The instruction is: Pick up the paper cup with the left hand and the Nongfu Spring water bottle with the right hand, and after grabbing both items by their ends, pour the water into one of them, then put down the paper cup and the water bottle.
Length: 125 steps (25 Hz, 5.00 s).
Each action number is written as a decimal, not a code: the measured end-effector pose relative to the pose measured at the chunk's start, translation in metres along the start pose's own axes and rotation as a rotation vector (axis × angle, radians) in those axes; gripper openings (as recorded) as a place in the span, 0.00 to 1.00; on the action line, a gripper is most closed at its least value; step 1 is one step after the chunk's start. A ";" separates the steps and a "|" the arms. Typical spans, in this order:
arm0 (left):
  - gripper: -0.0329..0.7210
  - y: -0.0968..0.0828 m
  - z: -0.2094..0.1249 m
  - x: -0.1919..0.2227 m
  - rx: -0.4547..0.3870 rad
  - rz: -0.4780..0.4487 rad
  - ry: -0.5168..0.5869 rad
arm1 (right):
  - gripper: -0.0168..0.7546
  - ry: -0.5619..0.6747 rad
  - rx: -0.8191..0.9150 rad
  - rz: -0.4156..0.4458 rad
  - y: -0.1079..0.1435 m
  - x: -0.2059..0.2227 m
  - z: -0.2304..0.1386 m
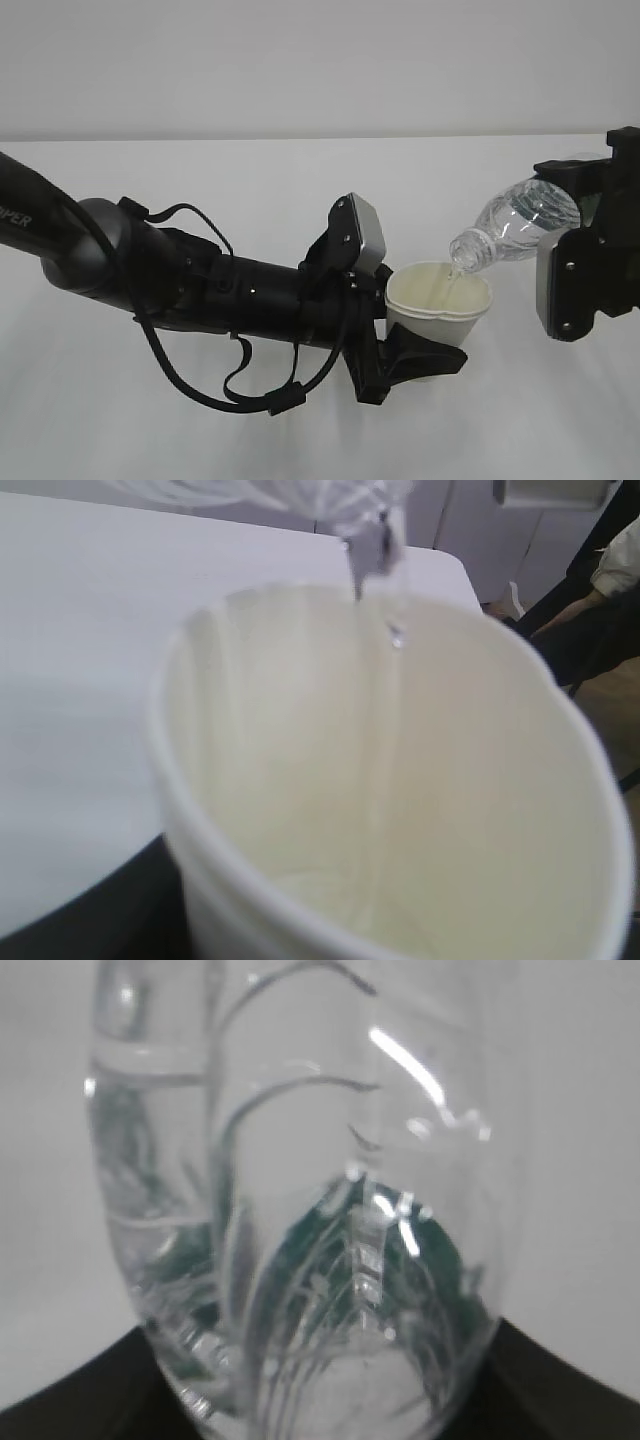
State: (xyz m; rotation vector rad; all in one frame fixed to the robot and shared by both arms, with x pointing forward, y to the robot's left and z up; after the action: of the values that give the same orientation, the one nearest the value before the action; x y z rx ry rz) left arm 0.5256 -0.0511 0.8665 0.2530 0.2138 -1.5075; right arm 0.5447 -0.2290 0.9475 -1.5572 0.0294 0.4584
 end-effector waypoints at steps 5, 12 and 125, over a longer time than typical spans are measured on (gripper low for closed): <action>0.64 0.000 0.000 0.000 0.000 0.000 0.000 | 0.60 -0.001 0.000 -0.005 -0.001 0.000 0.000; 0.64 0.000 0.000 0.000 0.000 0.000 0.000 | 0.60 -0.001 0.000 -0.007 -0.001 0.000 0.000; 0.64 -0.001 -0.001 0.001 -0.005 -0.008 -0.008 | 0.60 -0.002 -0.042 -0.021 -0.003 0.000 0.000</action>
State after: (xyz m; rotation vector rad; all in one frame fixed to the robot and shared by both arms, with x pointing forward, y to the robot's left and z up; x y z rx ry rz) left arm 0.5244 -0.0515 0.8655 0.2426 0.2120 -1.5157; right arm 0.5455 -0.2284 0.9506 -1.5963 0.0013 0.4465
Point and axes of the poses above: a point on each arm's last joint axis where the gripper is mounted, x pointing out along that axis toward the gripper, y along the wrist's bending axis when the last joint is at zero, z = x × y, the point moved 6 cm from there along x, pointing out along that axis toward the gripper, and after that the axes turned 9 degrees about x, right-handed, at the moved point
